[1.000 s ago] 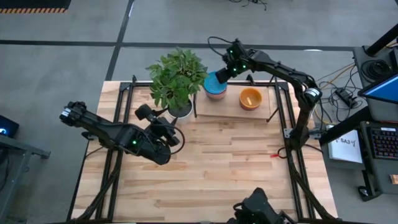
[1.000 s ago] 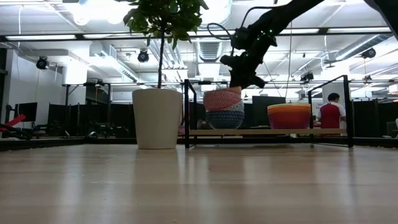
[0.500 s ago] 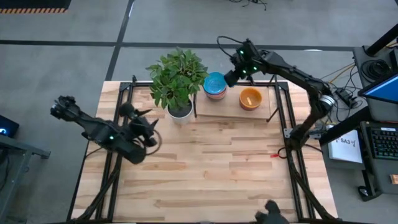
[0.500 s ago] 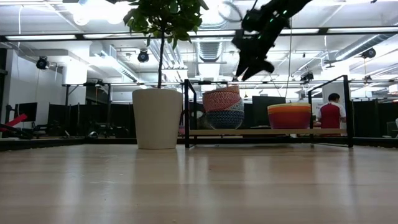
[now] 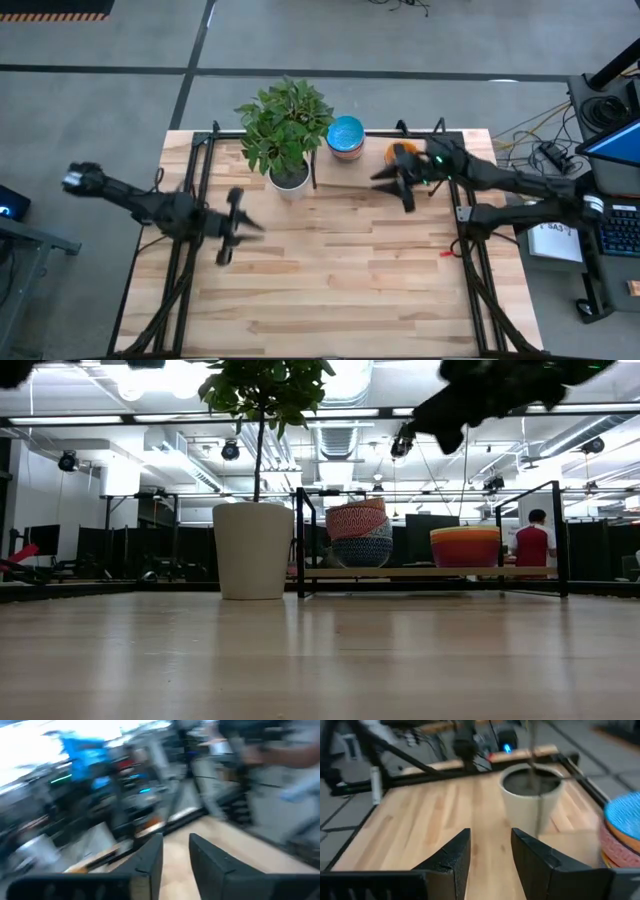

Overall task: Place and stack bowls onto a shelf
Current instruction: Return to Home Position

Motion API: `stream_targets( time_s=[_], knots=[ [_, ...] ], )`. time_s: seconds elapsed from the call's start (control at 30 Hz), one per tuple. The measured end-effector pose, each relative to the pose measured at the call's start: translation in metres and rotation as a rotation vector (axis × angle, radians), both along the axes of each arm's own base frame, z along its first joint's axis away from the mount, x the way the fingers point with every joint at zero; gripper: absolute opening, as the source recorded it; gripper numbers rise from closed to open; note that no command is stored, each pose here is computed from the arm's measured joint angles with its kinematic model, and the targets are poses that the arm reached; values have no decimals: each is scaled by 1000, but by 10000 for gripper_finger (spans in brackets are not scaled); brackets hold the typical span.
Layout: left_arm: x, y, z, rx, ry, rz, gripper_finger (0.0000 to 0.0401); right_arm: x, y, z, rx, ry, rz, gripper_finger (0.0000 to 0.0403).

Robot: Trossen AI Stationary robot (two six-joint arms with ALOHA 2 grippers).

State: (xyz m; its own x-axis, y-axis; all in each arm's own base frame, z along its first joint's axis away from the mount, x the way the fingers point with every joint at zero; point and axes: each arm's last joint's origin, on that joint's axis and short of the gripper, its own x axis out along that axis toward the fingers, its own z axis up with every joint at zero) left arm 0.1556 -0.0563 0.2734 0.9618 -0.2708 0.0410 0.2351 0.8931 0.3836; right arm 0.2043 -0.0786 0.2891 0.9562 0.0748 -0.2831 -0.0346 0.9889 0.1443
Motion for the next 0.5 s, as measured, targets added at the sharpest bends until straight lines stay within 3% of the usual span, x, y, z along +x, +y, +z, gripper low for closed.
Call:
stream_targets(
  time_s=[0.1,0.3,0.5],
  knots=[
    [-4,24,-9,-94,-1,105,56,-17,17,-10,-44,-81,36,128],
    [-13,51,-21,-200,41,68,17,-52,32,-33,-61,-141,8,124],
    [-22,61,-32,-276,142,135,2,-78,42,-46,-78,-216,-13,108]
  ],
)
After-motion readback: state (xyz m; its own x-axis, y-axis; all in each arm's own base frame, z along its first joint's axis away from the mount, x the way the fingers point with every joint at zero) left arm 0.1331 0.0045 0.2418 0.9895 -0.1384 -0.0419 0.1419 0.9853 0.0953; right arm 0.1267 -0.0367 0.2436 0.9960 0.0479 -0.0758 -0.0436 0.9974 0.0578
